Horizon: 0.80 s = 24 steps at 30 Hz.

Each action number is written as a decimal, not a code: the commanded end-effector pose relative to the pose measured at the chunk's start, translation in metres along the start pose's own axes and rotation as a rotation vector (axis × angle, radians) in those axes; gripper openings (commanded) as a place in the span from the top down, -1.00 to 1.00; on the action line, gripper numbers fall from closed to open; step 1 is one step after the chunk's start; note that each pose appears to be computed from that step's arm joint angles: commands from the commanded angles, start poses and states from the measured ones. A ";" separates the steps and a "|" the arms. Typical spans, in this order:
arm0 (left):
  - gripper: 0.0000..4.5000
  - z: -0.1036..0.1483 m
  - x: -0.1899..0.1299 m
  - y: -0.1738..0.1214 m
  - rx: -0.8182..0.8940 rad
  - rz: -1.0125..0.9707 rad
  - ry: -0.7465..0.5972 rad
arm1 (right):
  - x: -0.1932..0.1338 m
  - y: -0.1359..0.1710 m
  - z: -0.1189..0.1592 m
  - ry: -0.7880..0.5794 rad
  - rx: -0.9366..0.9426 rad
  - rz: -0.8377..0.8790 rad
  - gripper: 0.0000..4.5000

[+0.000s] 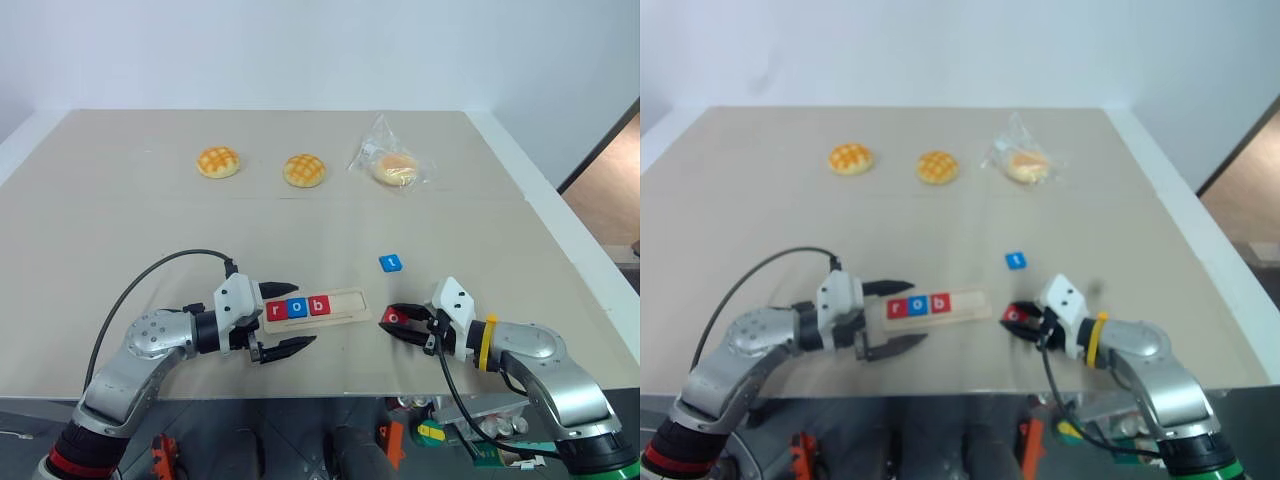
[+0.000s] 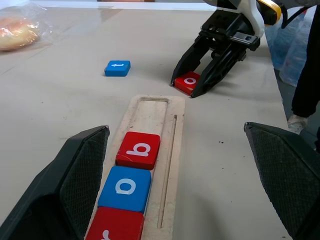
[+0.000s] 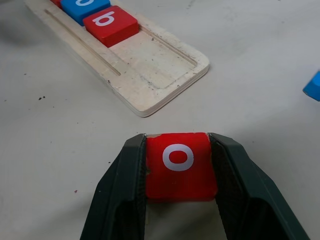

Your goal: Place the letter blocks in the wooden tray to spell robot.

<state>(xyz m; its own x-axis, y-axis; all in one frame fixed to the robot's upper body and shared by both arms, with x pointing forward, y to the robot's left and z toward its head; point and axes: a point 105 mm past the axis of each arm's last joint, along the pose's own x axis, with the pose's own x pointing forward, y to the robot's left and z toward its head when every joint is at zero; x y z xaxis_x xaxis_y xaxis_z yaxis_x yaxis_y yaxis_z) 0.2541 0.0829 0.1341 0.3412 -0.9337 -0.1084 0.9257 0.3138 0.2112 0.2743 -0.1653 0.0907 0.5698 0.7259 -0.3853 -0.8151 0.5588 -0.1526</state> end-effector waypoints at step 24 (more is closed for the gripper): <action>-1.00 -0.003 -0.025 0.018 0.031 0.156 -0.035 | 0.066 0.007 0.083 -0.057 -0.397 0.506 0.45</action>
<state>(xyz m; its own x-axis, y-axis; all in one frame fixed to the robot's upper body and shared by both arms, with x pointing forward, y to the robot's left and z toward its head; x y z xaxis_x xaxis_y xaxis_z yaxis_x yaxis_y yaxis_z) 0.2642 0.1117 0.1281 0.4703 -0.8802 -0.0633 0.8684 0.4489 0.2108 0.3130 -0.0809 0.1305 0.1153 0.8835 -0.4540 -0.9680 -0.0026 -0.2509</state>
